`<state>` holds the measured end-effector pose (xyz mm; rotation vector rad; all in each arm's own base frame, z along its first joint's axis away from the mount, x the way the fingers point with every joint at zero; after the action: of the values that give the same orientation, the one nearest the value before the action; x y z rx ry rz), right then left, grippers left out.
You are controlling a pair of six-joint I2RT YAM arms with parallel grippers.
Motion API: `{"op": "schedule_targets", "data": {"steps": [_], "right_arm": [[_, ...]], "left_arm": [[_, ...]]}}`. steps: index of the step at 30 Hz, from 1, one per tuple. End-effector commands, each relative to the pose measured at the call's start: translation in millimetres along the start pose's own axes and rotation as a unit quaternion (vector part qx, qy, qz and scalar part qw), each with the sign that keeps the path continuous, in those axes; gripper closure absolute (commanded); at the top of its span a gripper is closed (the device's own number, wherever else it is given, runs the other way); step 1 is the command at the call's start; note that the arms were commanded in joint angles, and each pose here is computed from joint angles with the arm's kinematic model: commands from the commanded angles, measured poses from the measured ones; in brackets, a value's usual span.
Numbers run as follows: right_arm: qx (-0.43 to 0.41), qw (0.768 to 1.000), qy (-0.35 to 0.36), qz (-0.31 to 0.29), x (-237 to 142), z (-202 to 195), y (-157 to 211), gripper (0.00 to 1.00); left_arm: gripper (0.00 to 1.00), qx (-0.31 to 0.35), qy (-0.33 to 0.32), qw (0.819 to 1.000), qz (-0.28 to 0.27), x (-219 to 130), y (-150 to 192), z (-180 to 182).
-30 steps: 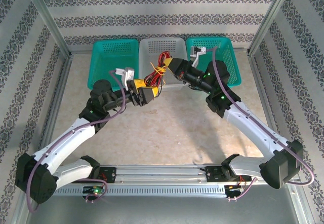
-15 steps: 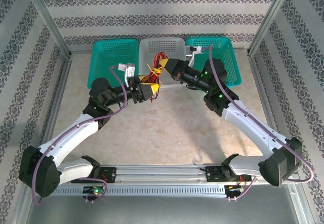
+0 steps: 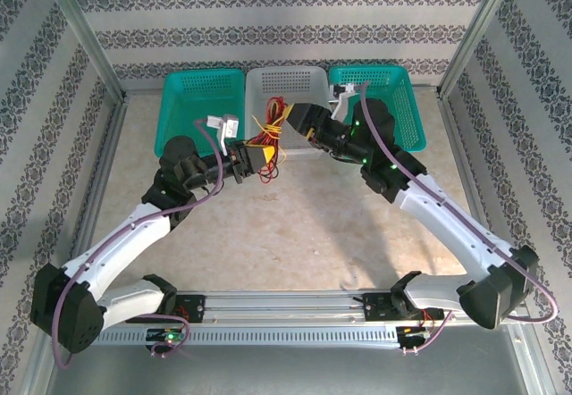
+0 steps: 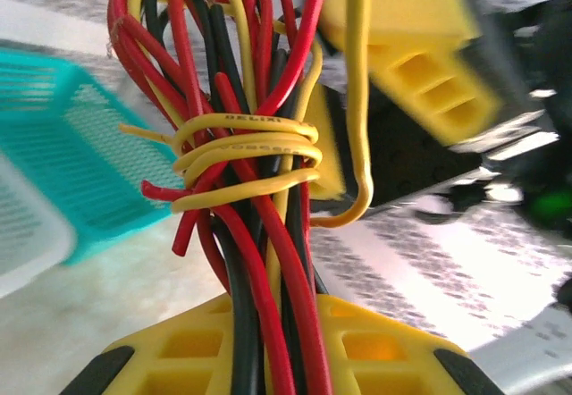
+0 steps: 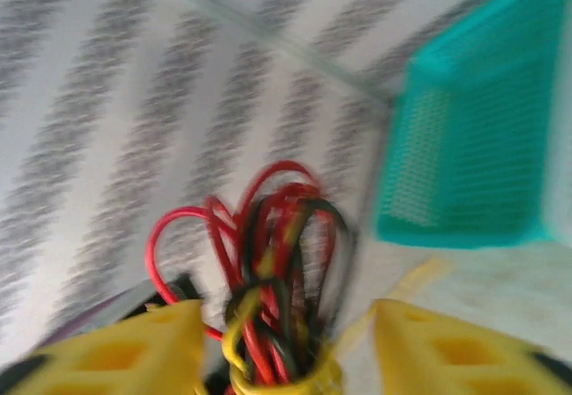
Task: Untangle the cables
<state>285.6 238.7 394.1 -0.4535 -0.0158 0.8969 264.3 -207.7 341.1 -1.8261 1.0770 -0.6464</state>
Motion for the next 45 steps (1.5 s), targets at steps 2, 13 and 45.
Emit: {"op": "schedule_targets", "data": {"steps": [2,13,45], "right_arm": [[-0.167,0.954,0.244,-0.057,-50.0,-17.6,-3.1,0.27],[-0.222,0.962,0.142,0.074,9.1,44.7,55.4,0.60],[-0.286,0.938,0.173,0.091,57.3,47.9,57.3,0.73]], "left_arm": [[1.00,0.075,-0.172,0.982,0.022,-22.6,-4.9,25.5],[1.00,0.120,-0.085,0.988,0.052,-22.7,2.8,-7.6],[1.00,0.080,0.026,0.992,0.095,-15.3,10.2,-31.7]]}}
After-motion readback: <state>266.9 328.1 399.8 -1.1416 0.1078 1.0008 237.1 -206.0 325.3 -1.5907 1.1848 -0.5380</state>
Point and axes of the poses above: each hand's point on the last joint's axis, 136 mm out from that joint toward the fingers, its own x axis out along the fingers, its own z axis along the line the jaws close on, y = z × x, the point moved 5 cm from there along -x, back along the fingers, and after that the axes turned 7 degrees about x, right-handed, at the moved point
